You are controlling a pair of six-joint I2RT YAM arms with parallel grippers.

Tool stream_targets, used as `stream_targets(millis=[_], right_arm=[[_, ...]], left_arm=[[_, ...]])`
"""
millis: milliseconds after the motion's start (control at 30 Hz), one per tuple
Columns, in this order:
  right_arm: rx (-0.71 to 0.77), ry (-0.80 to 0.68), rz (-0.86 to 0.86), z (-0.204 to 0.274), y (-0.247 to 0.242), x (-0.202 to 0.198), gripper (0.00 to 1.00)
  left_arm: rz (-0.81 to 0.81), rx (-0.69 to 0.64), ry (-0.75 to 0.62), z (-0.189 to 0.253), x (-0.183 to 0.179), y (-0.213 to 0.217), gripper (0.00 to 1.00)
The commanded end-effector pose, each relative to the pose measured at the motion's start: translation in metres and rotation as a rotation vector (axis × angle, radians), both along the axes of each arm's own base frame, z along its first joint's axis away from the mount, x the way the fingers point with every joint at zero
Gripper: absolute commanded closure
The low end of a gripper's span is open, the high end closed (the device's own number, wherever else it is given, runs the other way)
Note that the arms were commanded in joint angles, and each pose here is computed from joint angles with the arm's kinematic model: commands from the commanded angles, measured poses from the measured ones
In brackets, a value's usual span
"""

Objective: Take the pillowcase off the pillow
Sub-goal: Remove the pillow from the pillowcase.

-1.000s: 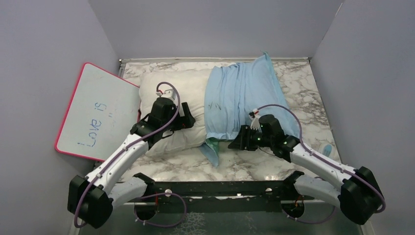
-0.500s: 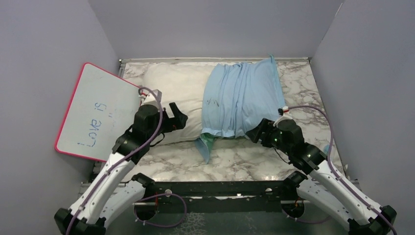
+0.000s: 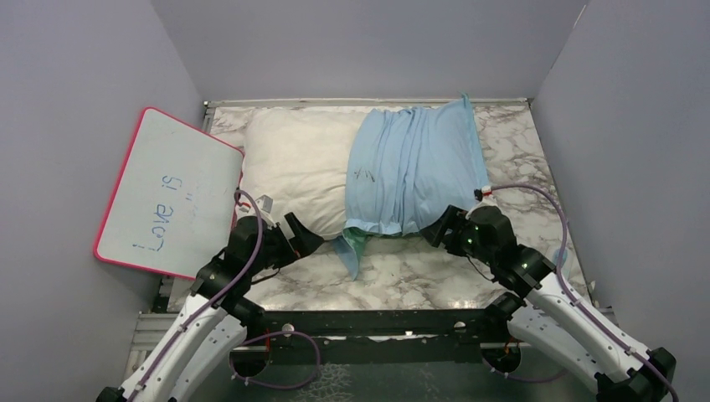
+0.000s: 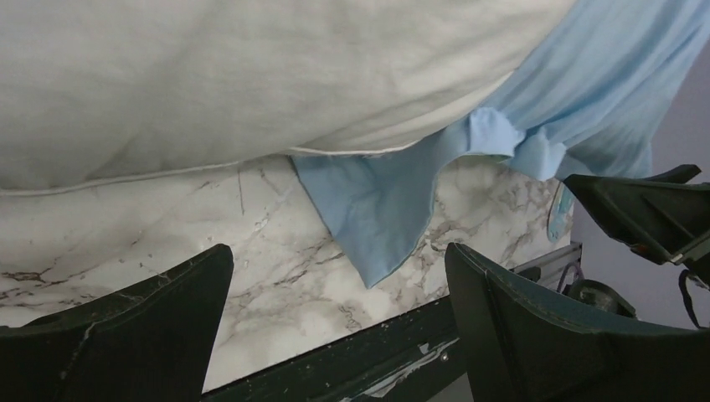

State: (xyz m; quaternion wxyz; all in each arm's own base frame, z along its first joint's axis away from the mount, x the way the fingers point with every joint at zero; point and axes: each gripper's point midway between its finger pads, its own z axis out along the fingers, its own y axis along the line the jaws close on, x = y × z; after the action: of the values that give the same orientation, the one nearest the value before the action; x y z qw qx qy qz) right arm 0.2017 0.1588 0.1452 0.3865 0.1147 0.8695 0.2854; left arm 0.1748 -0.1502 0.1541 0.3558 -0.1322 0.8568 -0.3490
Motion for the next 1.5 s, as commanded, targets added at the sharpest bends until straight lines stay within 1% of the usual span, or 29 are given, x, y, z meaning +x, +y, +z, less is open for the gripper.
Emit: stream_targets(millis=[0,67,133,233,333,567,700,833,967,1000,1067,1100,1200,1267,1300,1333,1367,1467], right_arm=[[0.022,0.009,-0.008,0.008,0.002,-0.001,0.27],[0.023,0.010,-0.010,0.008,0.000,-0.003,0.27],[0.026,0.005,-0.010,0.009,0.000,-0.004,0.27],[0.033,-0.011,-0.014,0.009,-0.001,-0.003,0.27],[0.037,-0.017,-0.014,0.010,-0.001,-0.002,0.27],[0.021,0.017,-0.025,0.002,-0.001,-0.002,0.27],[0.030,0.044,-0.034,-0.004,-0.001,-0.005,0.27],[0.043,0.054,-0.057,-0.008,-0.004,-0.006,0.27],[0.056,0.047,-0.058,-0.008,-0.004,-0.008,0.27],[0.056,0.050,-0.059,-0.008,-0.004,-0.008,0.27],[0.058,0.056,-0.067,-0.010,-0.005,-0.009,0.27],[0.055,0.058,-0.070,-0.010,-0.006,-0.009,0.27],[0.017,0.049,-0.086,-0.008,-0.013,-0.008,0.27],[-0.023,0.044,-0.121,-0.006,-0.023,-0.007,0.27],[-0.047,0.048,-0.147,-0.007,-0.030,-0.007,0.27],[-0.065,0.052,-0.175,-0.008,-0.036,-0.007,0.27],[-0.081,0.055,-0.200,-0.009,-0.042,-0.008,0.27],[-0.100,0.042,-0.265,-0.008,-0.054,-0.006,0.26]], left_arm=[[0.033,-0.098,0.040,-0.007,0.008,-0.011,0.01],[0.078,-0.153,0.011,-0.008,0.018,-0.013,0.01],[0.125,-0.239,-0.033,-0.005,0.029,-0.015,0.01],[0.174,-0.368,-0.142,0.002,0.045,-0.017,0.01],[0.250,-0.411,-0.195,-0.004,0.058,-0.009,0.01],[0.395,-0.365,-0.275,0.006,0.083,0.011,0.01],[0.413,-0.374,-0.334,0.021,0.087,0.015,0.01],[0.425,-0.309,-0.253,-0.005,0.091,0.012,0.01],[0.367,-0.121,-0.163,-0.025,0.102,-0.004,0.02],[0.351,-0.088,-0.150,-0.027,0.105,-0.012,0.05],[0.333,-0.034,-0.134,-0.034,0.108,-0.027,0.18],[0.332,-0.016,-0.122,-0.038,0.109,-0.033,0.26],[0.319,-0.025,-0.122,-0.039,0.107,-0.046,0.57],[0.318,-0.035,-0.126,-0.039,0.103,-0.049,0.81],[0.323,-0.040,-0.127,-0.039,0.101,-0.048,0.90],[0.329,-0.052,-0.130,-0.038,0.098,-0.047,0.97],[0.334,-0.060,-0.129,-0.038,0.095,-0.044,1.00],[0.360,-0.080,-0.135,-0.034,0.087,-0.034,1.00]])
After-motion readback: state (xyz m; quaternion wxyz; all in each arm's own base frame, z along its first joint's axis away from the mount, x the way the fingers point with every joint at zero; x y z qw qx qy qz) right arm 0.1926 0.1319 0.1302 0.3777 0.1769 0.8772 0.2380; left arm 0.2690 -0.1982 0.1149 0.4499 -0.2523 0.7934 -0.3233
